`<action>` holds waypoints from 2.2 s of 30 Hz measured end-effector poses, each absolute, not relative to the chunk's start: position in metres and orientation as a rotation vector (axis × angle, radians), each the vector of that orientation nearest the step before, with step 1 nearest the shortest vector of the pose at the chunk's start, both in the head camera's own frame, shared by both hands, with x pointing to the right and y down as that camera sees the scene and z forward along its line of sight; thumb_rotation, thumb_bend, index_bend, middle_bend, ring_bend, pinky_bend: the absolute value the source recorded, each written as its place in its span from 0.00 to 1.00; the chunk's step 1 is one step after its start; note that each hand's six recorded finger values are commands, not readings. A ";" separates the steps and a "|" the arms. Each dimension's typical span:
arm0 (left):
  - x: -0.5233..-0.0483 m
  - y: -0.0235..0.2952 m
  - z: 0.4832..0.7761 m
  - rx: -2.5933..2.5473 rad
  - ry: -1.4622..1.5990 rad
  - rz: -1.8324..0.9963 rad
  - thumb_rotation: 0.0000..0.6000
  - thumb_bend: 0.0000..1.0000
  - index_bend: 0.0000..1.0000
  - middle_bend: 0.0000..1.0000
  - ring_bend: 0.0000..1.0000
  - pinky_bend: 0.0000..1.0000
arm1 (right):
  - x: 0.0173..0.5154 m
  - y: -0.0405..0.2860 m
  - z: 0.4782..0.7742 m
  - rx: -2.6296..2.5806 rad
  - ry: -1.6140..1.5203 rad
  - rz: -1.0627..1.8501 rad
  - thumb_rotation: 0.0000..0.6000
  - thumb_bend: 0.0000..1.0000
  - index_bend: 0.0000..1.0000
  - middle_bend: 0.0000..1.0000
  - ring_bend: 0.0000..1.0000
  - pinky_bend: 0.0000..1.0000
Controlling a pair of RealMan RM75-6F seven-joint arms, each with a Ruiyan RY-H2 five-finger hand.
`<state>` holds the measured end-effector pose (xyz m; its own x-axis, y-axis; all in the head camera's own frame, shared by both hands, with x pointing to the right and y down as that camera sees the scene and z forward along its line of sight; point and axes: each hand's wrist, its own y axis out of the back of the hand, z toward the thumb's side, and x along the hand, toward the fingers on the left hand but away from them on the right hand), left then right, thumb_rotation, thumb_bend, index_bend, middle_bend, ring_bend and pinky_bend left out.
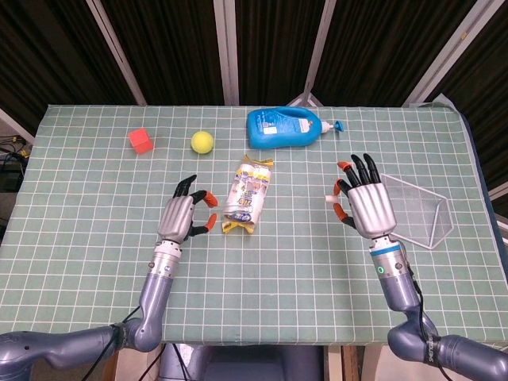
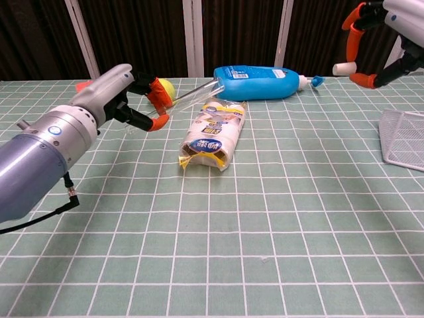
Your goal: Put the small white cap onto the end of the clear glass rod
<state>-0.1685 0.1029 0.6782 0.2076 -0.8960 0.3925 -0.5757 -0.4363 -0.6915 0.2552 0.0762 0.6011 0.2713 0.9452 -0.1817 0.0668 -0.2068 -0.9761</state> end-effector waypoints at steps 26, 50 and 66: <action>-0.136 0.105 0.680 -2.101 1.458 -1.154 1.00 0.62 0.56 0.48 0.06 0.00 | 0.198 0.077 0.602 -1.311 -0.700 0.858 1.00 0.39 0.60 0.22 0.09 0.00; -0.122 0.110 0.681 -2.118 1.502 -1.164 1.00 0.62 0.56 0.49 0.06 0.00 | 0.168 0.080 0.611 -1.290 -0.706 0.839 1.00 0.39 0.60 0.22 0.09 0.00; -0.121 0.108 0.683 -2.122 1.529 -1.174 1.00 0.62 0.56 0.49 0.07 0.00 | 0.154 0.083 0.618 -1.304 -0.719 0.840 1.00 0.39 0.60 0.22 0.09 0.00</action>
<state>-0.1212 0.1083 0.6830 0.1124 -0.8858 0.4503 -0.6635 -0.4043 -0.6296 0.1545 0.0828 0.6177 0.5239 0.8517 -0.0096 -0.1213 0.0634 -0.9906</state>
